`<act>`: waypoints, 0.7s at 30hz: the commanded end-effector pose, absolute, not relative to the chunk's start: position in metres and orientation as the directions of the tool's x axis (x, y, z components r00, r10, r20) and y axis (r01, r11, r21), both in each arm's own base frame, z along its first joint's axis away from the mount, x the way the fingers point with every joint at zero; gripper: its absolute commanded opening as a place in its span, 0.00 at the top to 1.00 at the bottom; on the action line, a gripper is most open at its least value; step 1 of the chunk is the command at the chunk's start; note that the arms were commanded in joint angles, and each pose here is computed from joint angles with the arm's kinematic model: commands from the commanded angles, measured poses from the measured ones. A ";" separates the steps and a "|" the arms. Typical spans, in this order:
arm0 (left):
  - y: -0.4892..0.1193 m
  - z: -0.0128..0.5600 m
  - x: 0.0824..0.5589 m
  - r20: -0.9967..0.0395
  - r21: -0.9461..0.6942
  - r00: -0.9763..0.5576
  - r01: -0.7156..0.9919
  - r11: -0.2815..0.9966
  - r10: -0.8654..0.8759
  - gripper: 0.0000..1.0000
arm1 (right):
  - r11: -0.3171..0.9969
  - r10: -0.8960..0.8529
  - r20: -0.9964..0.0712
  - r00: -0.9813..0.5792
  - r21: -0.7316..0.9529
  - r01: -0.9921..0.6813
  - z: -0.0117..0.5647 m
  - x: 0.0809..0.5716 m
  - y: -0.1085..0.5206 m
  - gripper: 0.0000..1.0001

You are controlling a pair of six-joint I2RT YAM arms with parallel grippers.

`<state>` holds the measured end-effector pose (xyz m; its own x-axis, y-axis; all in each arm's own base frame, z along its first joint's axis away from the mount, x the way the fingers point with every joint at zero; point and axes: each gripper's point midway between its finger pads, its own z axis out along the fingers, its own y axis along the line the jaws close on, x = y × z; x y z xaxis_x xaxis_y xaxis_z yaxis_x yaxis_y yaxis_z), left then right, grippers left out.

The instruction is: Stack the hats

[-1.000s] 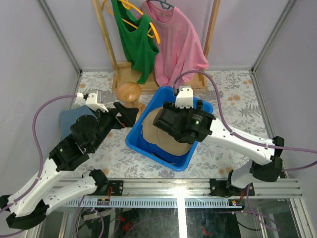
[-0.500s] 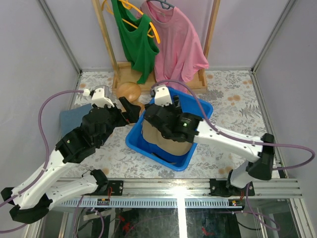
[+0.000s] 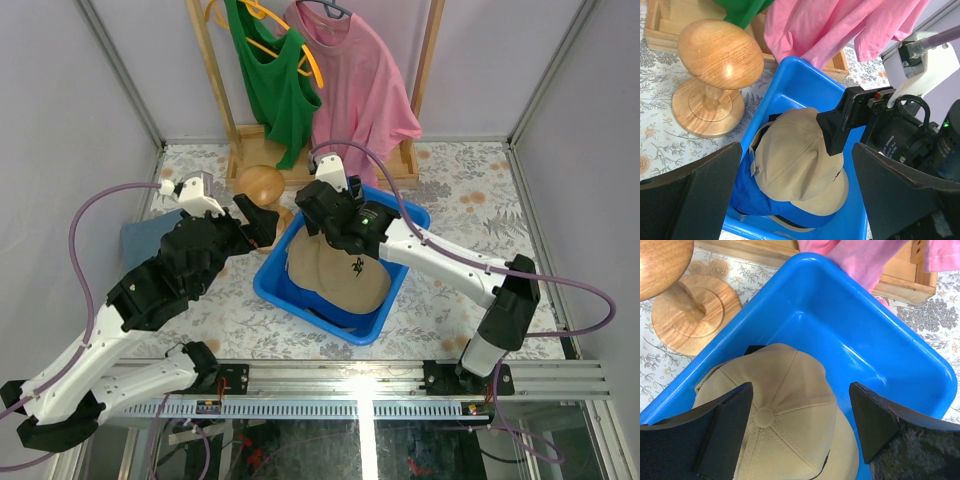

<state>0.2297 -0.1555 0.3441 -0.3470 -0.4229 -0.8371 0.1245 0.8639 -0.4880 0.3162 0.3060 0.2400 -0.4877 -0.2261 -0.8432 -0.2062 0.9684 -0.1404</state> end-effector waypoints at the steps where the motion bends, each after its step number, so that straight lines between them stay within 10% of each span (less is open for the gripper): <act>1: -0.151 0.349 0.231 -0.841 -0.486 -0.328 0.108 0.867 -0.430 0.09 | 0.966 -0.188 -0.849 -0.494 -0.069 -0.249 0.247 0.318 0.324 0.15; 21: -0.150 0.253 0.228 -0.798 -0.452 -0.442 -0.010 0.892 -0.409 0.10 | 0.957 -0.184 -0.782 -0.596 -0.005 -0.290 0.208 0.306 0.326 0.40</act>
<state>0.2283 -0.1538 0.2670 -0.4491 -0.3679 -0.8142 0.0332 0.9038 -0.4267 0.3035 0.3255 0.2073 -0.5840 -0.2100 -0.7841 -0.2875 0.9569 -0.0422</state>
